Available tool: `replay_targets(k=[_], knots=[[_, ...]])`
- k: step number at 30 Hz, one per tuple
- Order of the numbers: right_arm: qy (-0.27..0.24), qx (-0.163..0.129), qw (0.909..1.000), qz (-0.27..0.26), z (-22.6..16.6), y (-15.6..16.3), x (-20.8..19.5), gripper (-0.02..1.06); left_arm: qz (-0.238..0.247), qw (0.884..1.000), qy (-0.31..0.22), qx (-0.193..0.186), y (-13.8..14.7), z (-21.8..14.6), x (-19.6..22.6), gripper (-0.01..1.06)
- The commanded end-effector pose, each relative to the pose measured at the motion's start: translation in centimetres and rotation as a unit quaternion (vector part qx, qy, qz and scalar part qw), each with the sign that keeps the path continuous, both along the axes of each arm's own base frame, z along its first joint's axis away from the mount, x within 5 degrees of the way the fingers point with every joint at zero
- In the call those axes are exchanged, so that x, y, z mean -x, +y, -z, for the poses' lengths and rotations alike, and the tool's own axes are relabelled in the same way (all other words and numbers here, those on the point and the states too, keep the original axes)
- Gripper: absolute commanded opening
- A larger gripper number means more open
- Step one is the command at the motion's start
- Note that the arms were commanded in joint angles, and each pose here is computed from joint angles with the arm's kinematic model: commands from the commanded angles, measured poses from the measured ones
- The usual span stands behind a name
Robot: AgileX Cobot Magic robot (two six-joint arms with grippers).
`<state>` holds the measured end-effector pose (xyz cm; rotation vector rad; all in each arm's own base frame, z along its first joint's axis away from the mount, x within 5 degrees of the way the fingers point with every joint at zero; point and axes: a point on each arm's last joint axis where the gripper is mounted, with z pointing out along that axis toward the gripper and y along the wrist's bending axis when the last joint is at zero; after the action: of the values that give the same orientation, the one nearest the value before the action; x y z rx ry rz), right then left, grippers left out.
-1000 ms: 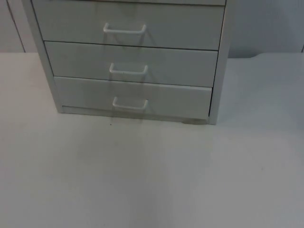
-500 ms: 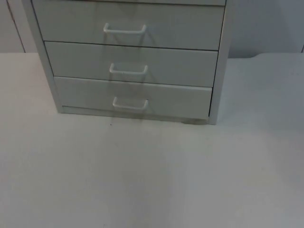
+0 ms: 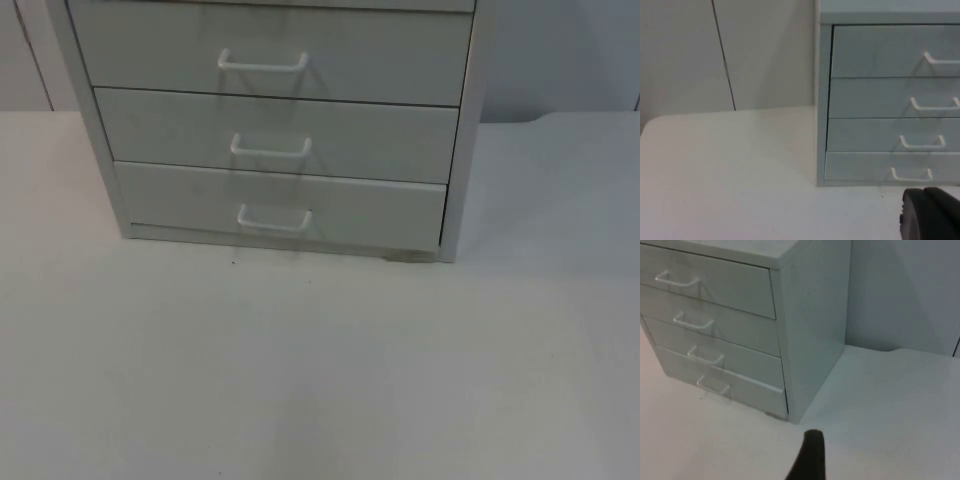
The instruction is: Open the drawer with the left hand, place the block into the drawer with the right hand, then close the drawer with the left hand.
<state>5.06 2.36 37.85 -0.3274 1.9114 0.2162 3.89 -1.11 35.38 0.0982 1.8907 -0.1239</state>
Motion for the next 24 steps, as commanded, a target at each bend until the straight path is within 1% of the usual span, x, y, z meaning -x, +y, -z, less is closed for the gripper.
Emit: replay_targets(k=[1,3,5,7,9,11,13,14,16,17,19,20,24], knots=[[-0.006,0.008,0.9999,-0.004,0.5,-0.2,1.3,0.72,0.002,1.000,-0.004,-0.001,0.0,0.4,1.5,0.00],[-0.025,0.006,0.9997,-0.003,1.0,-0.4,2.5,0.72,0.000,1.000,-0.021,0.003,0.0,0.8,2.6,0.00],[-0.032,0.006,0.9995,-0.002,1.4,-0.5,3.0,0.72,-0.001,1.000,-0.025,0.003,0.0,0.9,2.9,0.00],[-0.043,0.004,0.9991,-0.002,2.6,-0.6,4.0,0.72,-0.002,0.999,-0.037,0.002,0.1,2.1,4.0,0.00],[-0.048,0.004,0.9988,-0.002,3.1,-0.7,4.5,0.72,-0.002,0.999,-0.045,0.002,0.1,2.5,4.4,0.00],[-0.061,-0.004,0.9981,-0.001,4.3,-0.8,5.5,0.72,-0.006,0.999,-0.049,0.014,0.1,3.8,5.2,0.00],[-0.064,-0.008,0.9979,-0.001,5.1,-0.9,6.3,0.72,-0.007,0.999,-0.029,0.017,0.1,4.2,5.2,0.00],[-0.064,-0.008,0.9979,-0.001,5.1,-0.9,6.3,0.72,-0.007,0.999,-0.029,0.017,0.1,4.2,5.2,0.00],[-0.063,-0.005,0.9980,-0.004,5.7,-0.9,6.9,0.72,-0.005,1.000,0.010,0.012,0.1,4.9,5.3,0.00],[-0.052,-0.001,0.9986,-0.002,6.2,-1.0,7.1,0.72,-0.004,1.000,0.025,0.011,0.1,5.4,5.3,0.00],[-0.032,-0.002,0.9995,0.002,6.6,-1.1,7.1,0.72,-0.005,0.999,0.039,0.008,0.1,5.8,5.2,0.00],[-0.032,-0.002,0.9995,0.002,6.6,-1.1,7.1,0.72,-0.005,0.999,0.039,0.008,0.1,5.8,5.2,0.00],[0.010,0.009,0.9999,0.009,7.6,-1.2,7.1,0.72,-0.012,0.998,0.067,-0.003,0.3,7.3,4.5,0.00]])
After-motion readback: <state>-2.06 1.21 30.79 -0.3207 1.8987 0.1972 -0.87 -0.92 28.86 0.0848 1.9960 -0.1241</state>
